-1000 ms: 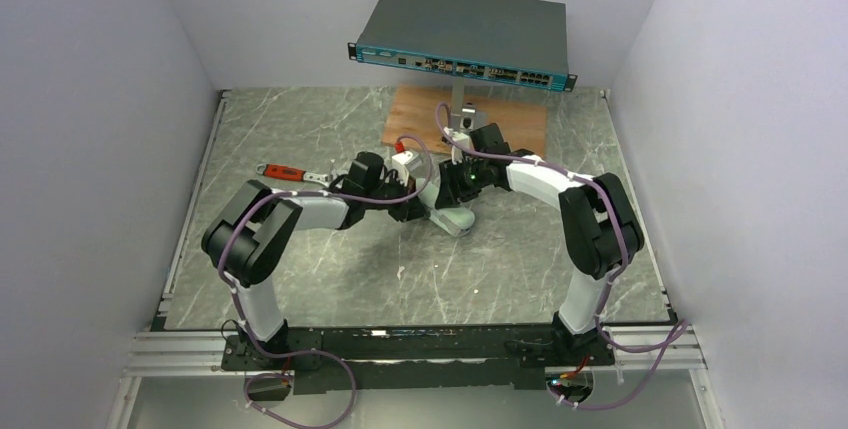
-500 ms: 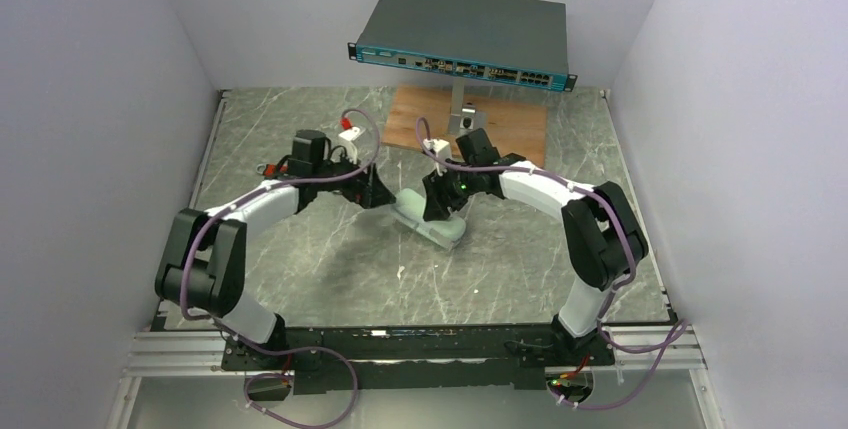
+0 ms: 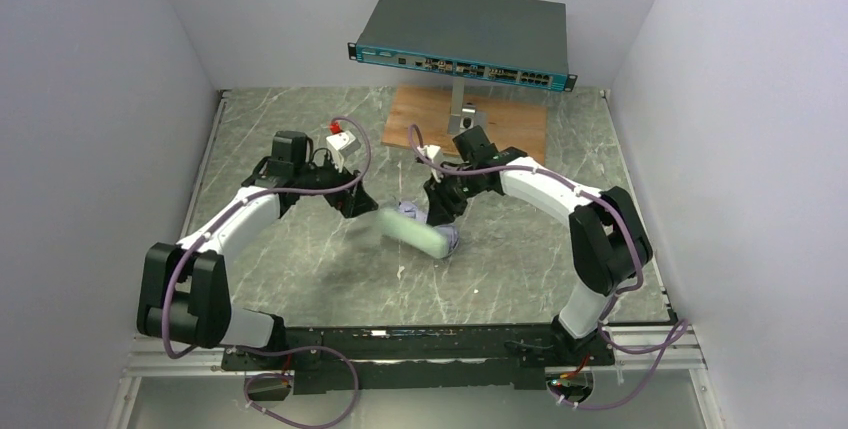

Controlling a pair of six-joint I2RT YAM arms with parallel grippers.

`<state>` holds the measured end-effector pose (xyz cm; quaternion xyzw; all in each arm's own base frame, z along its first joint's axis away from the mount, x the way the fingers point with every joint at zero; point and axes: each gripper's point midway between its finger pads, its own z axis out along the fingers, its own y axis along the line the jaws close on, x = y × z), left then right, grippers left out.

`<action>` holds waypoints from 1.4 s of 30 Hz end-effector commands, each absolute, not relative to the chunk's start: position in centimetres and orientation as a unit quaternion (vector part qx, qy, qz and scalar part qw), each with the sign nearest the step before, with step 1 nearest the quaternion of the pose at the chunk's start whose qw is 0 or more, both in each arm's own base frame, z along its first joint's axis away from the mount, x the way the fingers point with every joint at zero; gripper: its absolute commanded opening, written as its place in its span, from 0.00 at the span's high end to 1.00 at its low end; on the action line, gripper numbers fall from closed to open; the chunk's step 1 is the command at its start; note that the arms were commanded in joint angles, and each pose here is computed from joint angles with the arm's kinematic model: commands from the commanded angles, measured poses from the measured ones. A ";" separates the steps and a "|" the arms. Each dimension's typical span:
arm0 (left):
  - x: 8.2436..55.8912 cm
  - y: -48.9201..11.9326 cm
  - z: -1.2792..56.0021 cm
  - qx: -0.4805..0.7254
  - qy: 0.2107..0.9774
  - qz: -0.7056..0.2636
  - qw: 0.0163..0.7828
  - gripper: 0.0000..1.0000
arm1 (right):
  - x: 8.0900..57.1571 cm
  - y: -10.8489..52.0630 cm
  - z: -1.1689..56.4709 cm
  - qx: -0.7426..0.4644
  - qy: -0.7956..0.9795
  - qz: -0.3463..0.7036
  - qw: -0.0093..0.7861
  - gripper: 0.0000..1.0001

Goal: Open the umbrella

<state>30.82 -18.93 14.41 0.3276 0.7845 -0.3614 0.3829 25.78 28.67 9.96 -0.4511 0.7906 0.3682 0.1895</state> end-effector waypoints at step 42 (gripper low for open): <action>30.4 -14.1 19.2 0.312 0.763 -0.244 0.510 0.05 | 28.7 -0.8 7.0 -0.440 0.864 -0.128 0.209 1.00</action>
